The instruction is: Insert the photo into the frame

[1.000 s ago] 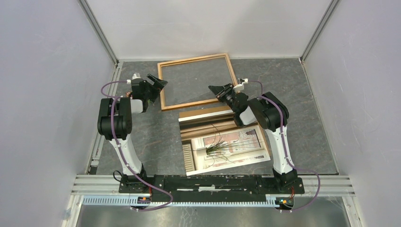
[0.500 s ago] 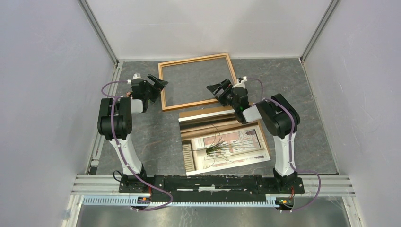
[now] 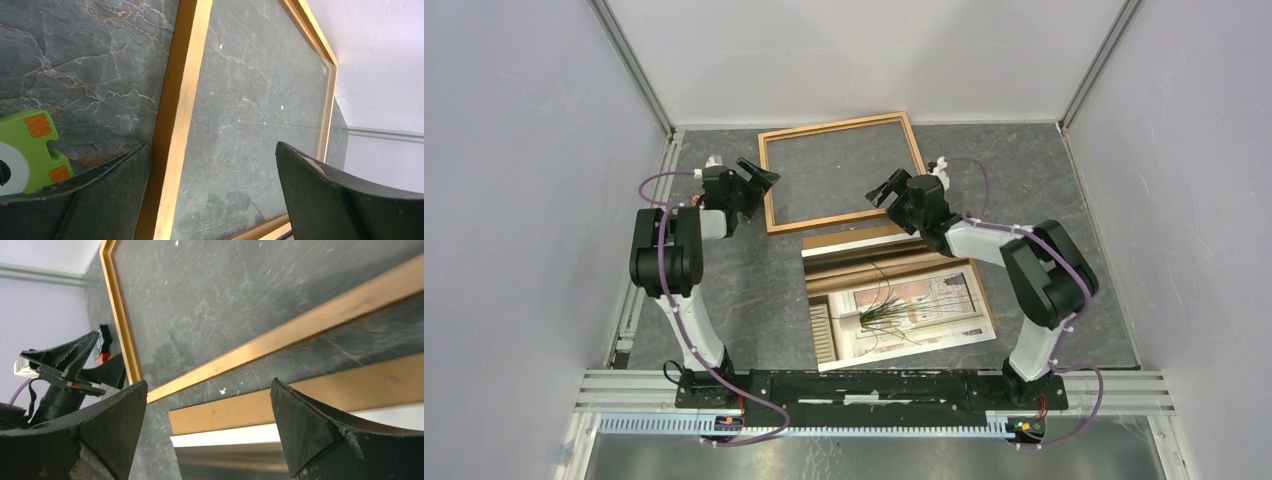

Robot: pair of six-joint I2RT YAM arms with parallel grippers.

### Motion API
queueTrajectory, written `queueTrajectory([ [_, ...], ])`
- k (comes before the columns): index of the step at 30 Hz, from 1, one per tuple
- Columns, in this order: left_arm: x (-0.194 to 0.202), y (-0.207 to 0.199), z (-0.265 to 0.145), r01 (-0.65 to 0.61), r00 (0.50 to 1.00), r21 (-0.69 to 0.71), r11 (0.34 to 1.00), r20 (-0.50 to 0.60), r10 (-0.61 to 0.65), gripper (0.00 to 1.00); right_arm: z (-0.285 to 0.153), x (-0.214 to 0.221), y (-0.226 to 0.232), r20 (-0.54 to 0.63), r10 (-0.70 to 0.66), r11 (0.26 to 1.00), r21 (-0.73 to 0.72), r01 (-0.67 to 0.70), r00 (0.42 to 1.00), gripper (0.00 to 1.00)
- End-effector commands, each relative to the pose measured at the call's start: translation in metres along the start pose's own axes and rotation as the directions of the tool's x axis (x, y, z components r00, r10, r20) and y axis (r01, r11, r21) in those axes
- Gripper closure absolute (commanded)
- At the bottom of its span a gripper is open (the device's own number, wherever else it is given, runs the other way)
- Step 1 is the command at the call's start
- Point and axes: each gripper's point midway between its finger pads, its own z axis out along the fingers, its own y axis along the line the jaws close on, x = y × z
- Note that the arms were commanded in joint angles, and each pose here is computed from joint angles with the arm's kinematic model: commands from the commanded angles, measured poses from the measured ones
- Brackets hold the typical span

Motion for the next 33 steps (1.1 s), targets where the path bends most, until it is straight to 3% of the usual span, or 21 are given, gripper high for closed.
queueTrajectory([
  [1,-0.013,-0.013,-0.008,-0.091,0.995,0.001,0.996,0.032,0.091,0.00,-0.043,-0.050,-0.017,0.181,-0.171,0.976,0.169,0.140,0.969,0.02],
  [4,-0.014,-0.013,-0.008,-0.104,0.994,-0.007,0.995,0.031,0.104,0.00,-0.068,-0.099,-0.007,0.325,-0.338,0.938,0.197,0.286,0.883,0.02],
  [6,-0.014,-0.013,-0.008,-0.114,0.993,-0.007,0.994,0.029,0.114,0.00,-0.074,-0.127,-0.001,0.357,-0.440,0.898,0.196,0.394,0.824,0.02],
  [9,-0.012,-0.014,-0.008,-0.122,0.992,-0.007,0.993,0.025,0.122,0.00,-0.063,-0.153,-0.009,0.275,-0.600,0.800,0.228,0.556,0.751,0.02],
  [12,-0.010,-0.015,-0.005,-0.131,0.991,-0.010,0.991,0.013,0.132,0.00,-0.031,-0.163,-0.011,0.145,-0.707,0.707,0.112,0.699,0.692,0.02],
  [14,-0.008,-0.015,-0.002,-0.137,0.991,-0.012,0.991,0.005,0.137,0.00,-0.003,-0.158,-0.017,0.038,-0.725,0.688,0.015,0.725,0.687,0.04],
  [18,-0.008,-0.015,-0.001,-0.146,0.989,-0.023,0.989,0.005,0.146,0.00,0.015,-0.153,-0.004,0.070,-0.751,0.651,-0.090,0.754,0.656,0.06],
  [21,-0.009,-0.013,-0.001,-0.149,0.989,-0.029,0.988,0.007,0.149,0.00,0.032,-0.161,0.005,0.097,-0.754,0.643,-0.099,0.760,0.650,0.14],
  [26,-0.009,-0.013,0.001,-0.155,0.988,-0.034,0.987,0.002,0.155,0.00,0.073,-0.168,0.007,0.128,-0.678,0.719,-0.092,0.689,0.724,0.24],
  [33,-0.010,-0.013,0.000,-0.151,0.988,-0.033,0.988,0.004,0.152,0.00,0.126,-0.186,0.020,0.196,-0.626,0.762,-0.055,0.646,0.755,0.30],
])
